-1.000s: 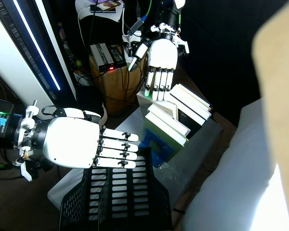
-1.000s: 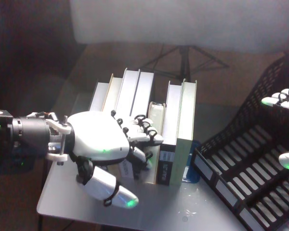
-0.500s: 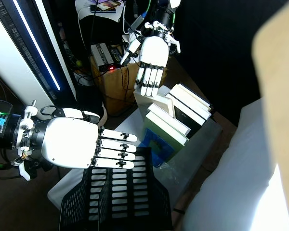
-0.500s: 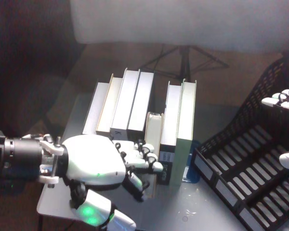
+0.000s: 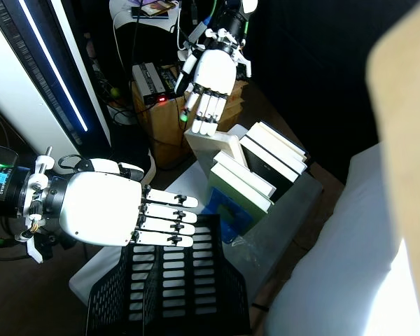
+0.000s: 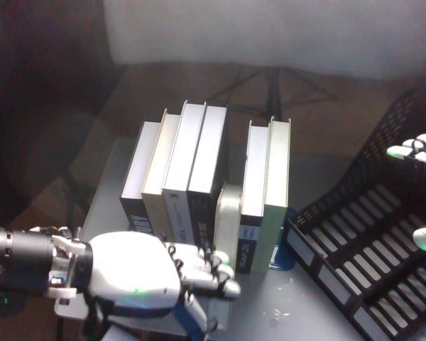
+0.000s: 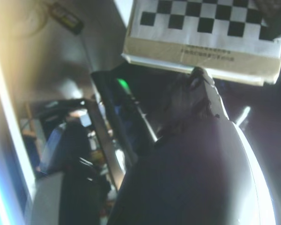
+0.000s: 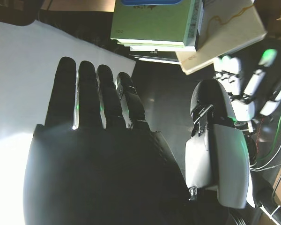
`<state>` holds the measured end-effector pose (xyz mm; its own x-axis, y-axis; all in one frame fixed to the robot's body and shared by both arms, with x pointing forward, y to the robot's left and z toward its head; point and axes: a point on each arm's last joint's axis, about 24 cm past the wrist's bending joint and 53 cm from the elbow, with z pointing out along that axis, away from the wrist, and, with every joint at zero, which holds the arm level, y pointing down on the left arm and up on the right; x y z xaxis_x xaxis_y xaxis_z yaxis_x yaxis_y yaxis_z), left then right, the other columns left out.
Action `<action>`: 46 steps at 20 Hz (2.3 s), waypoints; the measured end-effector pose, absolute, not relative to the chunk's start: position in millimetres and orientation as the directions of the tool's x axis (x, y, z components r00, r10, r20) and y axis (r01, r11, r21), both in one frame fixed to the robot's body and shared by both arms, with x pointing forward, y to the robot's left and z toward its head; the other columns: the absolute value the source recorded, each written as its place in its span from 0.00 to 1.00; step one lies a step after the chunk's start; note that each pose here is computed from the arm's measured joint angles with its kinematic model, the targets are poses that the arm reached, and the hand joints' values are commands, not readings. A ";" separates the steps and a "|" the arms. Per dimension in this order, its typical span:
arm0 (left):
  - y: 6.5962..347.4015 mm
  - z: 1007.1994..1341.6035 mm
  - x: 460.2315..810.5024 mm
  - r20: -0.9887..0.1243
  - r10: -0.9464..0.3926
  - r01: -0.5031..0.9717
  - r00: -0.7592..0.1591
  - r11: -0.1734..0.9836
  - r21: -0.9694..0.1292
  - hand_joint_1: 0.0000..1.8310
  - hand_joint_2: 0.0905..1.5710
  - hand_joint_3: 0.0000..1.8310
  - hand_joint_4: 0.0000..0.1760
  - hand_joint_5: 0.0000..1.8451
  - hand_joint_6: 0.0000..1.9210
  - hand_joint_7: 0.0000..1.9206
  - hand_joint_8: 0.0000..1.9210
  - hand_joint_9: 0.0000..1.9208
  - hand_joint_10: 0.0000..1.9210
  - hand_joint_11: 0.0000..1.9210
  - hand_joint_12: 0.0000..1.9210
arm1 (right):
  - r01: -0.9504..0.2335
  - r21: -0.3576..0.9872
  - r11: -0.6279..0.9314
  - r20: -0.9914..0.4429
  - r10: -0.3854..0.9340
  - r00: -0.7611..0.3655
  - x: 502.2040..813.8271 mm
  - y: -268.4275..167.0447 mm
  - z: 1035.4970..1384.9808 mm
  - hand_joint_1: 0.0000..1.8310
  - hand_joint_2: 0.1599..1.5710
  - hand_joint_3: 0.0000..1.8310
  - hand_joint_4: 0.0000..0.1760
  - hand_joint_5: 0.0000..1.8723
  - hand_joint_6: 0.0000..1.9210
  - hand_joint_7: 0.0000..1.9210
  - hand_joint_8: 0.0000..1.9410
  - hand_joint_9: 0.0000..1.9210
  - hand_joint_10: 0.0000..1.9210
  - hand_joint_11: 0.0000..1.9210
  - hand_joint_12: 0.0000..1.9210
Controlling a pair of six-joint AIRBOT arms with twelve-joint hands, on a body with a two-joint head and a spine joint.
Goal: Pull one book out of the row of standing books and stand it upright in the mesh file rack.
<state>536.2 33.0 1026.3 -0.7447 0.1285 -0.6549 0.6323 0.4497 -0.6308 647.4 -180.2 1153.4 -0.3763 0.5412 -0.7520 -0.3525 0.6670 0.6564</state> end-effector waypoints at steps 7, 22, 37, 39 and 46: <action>54.6 1090.3 572.6 -0.718 -0.087 0.620 -0.690 0.441 -0.649 0.30 0.83 0.01 0.00 0.13 0.00 0.00 0.00 0.00 0.00 0.00 0.00 | -0.355 0.659 0.663 -0.750 0.542 -0.380 644.5 -178.3 1154.5 0.17 0.75 0.00 0.08 0.00 0.00 0.00 0.00 0.00 0.00 0.00 0.00; 191.6 1175.4 666.0 -0.729 -0.584 0.464 -0.356 0.567 -0.681 0.24 0.84 0.00 0.03 0.00 0.00 0.00 0.00 0.00 0.00 0.00 0.00 | -0.574 0.544 0.612 -0.839 0.375 -0.395 621.6 -129.6 1191.0 0.31 0.65 0.00 0.18 0.00 0.00 0.00 0.00 0.00 0.00 0.00 0.00; 281.1 1172.5 688.5 -0.674 -0.711 0.296 -0.199 0.612 -0.733 0.30 0.82 0.00 0.16 0.01 0.00 0.00 0.00 0.00 0.00 0.00 0.00 | -0.832 0.288 0.474 -0.955 0.080 -0.285 623.4 -20.4 1239.7 0.35 0.63 0.00 0.00 0.00 0.00 0.00 0.00 0.00 0.00 0.00 0.00; 280.3 1166.4 686.6 -0.676 -0.707 0.291 -0.208 0.615 -0.733 0.31 0.82 0.00 0.10 0.02 0.00 0.00 0.00 0.00 0.00 0.00 0.00 | -0.836 0.293 0.463 -0.954 0.082 -0.289 621.6 -16.8 1240.5 0.35 0.63 0.00 0.00 0.00 0.00 0.00 0.00 0.00 0.00 0.00 0.00; 289.6 1155.7 683.7 -0.680 -0.702 0.262 -0.210 0.630 -0.731 0.30 0.83 0.00 0.12 0.02 0.00 0.00 0.00 0.00 0.00 0.00 0.00 | -0.813 0.284 0.508 -0.956 0.084 -0.282 630.6 -31.0 1240.8 0.42 0.59 0.00 0.00 0.00 0.00 0.00 0.00 0.00 0.00 0.00 0.00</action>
<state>683.7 289.6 1155.7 -0.2096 -0.7024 -0.6802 0.2623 0.6297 -0.7312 630.6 -31.0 1240.8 -0.2820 0.0839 -0.9557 -0.8129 0.5082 0.2844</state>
